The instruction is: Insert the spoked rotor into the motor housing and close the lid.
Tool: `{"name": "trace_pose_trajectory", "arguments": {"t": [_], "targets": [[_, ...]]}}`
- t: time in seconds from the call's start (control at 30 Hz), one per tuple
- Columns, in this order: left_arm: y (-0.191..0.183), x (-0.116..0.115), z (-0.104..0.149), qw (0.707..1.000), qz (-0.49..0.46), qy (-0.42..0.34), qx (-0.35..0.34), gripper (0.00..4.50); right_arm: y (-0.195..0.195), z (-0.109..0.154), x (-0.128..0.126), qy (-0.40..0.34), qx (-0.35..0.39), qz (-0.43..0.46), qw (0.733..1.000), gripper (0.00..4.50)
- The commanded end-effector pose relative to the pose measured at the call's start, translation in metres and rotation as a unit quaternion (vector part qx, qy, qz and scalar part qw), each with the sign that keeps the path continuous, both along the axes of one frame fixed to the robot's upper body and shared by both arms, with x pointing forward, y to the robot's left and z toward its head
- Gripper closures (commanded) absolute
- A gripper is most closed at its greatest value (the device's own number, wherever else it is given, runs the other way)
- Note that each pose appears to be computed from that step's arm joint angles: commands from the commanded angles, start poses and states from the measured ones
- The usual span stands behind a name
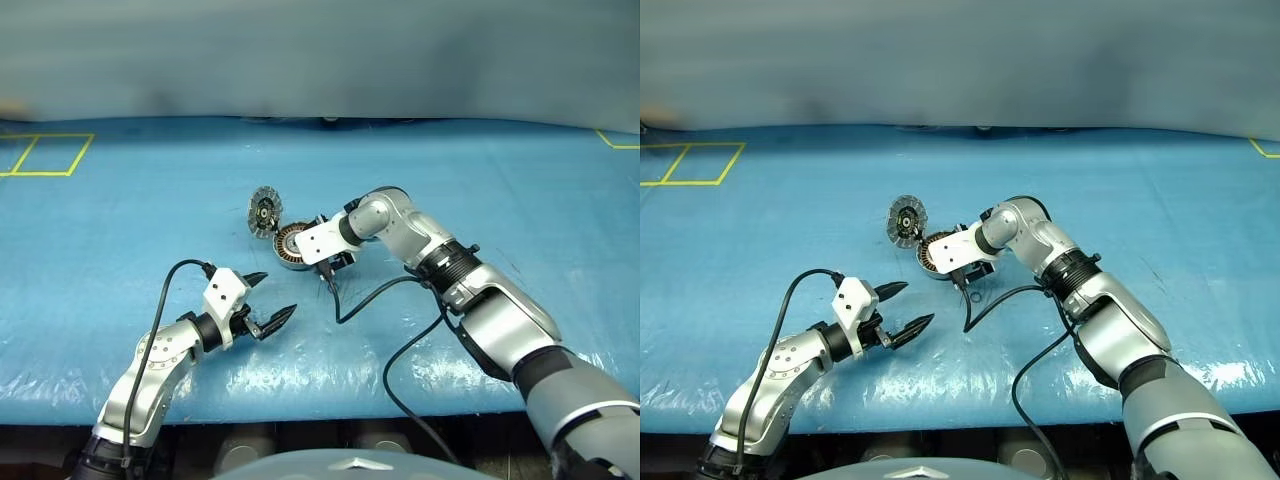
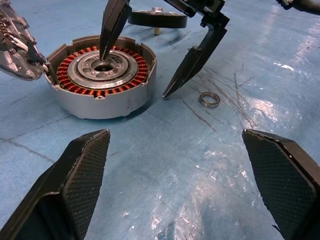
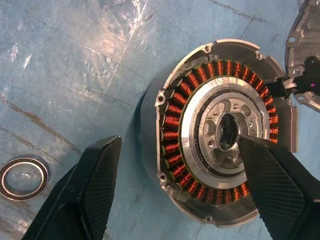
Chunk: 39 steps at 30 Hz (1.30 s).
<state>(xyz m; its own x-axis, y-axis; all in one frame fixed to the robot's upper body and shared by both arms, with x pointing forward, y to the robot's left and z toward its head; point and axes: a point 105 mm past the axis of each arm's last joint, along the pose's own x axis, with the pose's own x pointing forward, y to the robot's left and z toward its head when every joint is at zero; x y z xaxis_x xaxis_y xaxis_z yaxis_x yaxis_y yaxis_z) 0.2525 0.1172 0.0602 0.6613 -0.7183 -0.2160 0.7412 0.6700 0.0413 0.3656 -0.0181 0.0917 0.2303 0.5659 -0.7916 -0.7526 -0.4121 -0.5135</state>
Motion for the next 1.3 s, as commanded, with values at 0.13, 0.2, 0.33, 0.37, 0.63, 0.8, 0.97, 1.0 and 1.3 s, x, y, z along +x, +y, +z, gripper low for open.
{"name": "trace_pose_trajectory", "arguments": {"t": [0.13, 0.2, 0.33, 0.37, 0.63, 0.8, 0.97, 1.0, 1.3], "targets": [[-0.001, 0.000, 0.012, 1.000, -0.002, -0.027, 0.001, 0.00, 0.008, -0.005, 0.001, 0.018, -0.008, 0.004, 1.000, 0.80], [0.000, 0.001, 0.013, 1.000, 0.000, -0.028, 0.003, 0.00, 0.005, -0.011, 0.003, 0.024, -0.017, -0.003, 1.000, 1.22], [0.005, 0.000, 0.013, 0.999, 0.008, -0.030, 0.007, 0.00, 0.010, -0.004, 0.006, 0.004, 0.013, -0.013, 1.000, 2.43], [0.006, 0.000, 0.012, 0.999, 0.012, -0.029, 0.008, 0.00, 0.012, -0.002, 0.004, 0.000, 0.022, -0.013, 1.000, 2.43], [0.014, -0.002, 0.009, 0.999, 0.032, -0.026, 0.013, 0.00, 0.023, -0.010, -0.038, 0.023, 0.074, -0.065, 0.995, 2.43], [0.023, -0.003, 0.006, 0.999, 0.040, -0.019, 0.024, 0.00, 0.029, -0.016, -0.073, 0.060, 0.090, -0.102, 0.989, 2.43], [0.023, -0.003, 0.007, 0.999, 0.042, -0.021, 0.026, 0.00, 0.032, -0.025, -0.094, 0.124, 0.108, -0.187, 0.968, 2.43], [0.023, -0.004, 0.006, 0.999, 0.041, -0.020, 0.026, 0.00, 0.032, -0.026, -0.097, 0.136, 0.114, -0.206, 0.962, 2.43], [0.021, -0.015, -0.001, 0.999, 0.038, -0.001, 0.031, 0.00, 0.037, -0.025, -0.111, 0.188, 0.160, -0.326, 0.913, 2.43]]}}
